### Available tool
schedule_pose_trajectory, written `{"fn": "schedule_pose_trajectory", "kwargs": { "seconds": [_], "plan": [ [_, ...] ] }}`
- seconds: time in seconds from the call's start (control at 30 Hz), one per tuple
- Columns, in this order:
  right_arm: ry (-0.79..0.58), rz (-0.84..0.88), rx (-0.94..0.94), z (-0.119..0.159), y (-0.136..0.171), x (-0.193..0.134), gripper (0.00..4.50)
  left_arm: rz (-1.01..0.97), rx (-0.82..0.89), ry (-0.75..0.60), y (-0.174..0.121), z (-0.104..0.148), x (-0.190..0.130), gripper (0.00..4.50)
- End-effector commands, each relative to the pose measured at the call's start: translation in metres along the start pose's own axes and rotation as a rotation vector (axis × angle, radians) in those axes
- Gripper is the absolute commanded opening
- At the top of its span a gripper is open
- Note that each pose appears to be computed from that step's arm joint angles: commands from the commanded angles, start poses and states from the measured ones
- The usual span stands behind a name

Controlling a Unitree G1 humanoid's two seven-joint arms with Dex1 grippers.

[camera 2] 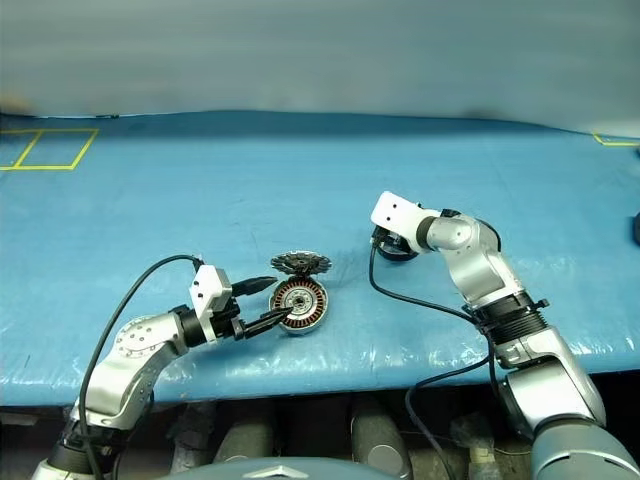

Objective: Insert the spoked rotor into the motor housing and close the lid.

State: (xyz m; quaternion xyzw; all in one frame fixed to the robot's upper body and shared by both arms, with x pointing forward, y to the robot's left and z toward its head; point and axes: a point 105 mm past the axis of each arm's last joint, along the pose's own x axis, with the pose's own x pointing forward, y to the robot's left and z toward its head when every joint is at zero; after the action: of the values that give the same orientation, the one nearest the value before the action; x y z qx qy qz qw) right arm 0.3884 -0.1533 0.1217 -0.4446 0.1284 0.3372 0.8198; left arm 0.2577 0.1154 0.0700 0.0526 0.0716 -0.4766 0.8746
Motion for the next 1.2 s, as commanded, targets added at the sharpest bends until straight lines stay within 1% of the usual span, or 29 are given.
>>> {"fn": "schedule_pose_trajectory", "kwargs": {
  "seconds": [0.03, 0.17, 0.33, 0.7, 0.93, 1.2],
  "plan": [
    [-0.032, 0.013, -0.079, 0.013, -0.013, -0.010, 2.91, 0.011, 0.025, -0.034, -0.001, 0.008, -0.002, 3.51],
    [0.028, 0.041, -0.132, 0.004, -0.020, -0.018, 2.91, 0.022, 0.019, -0.023, -0.002, 0.004, -0.004, 3.51],
    [0.092, 0.109, -0.158, -0.011, -0.015, -0.021, 2.91, 0.014, 0.012, -0.019, -0.004, 0.003, -0.003, 3.51],
    [0.095, 0.114, -0.110, -0.016, -0.011, -0.006, 2.91, -0.007, 0.023, -0.004, -0.002, 0.003, -0.002, 3.51],
    [0.152, 0.209, -0.127, -0.032, 0.011, 0.001, 2.91, -0.008, 0.027, -0.001, -0.002, 0.003, -0.001, 3.51],
    [0.136, 0.265, -0.126, -0.031, 0.024, 0.002, 2.91, 0.001, 0.023, 0.004, -0.004, 0.000, -0.001, 3.51]
  ]
}}
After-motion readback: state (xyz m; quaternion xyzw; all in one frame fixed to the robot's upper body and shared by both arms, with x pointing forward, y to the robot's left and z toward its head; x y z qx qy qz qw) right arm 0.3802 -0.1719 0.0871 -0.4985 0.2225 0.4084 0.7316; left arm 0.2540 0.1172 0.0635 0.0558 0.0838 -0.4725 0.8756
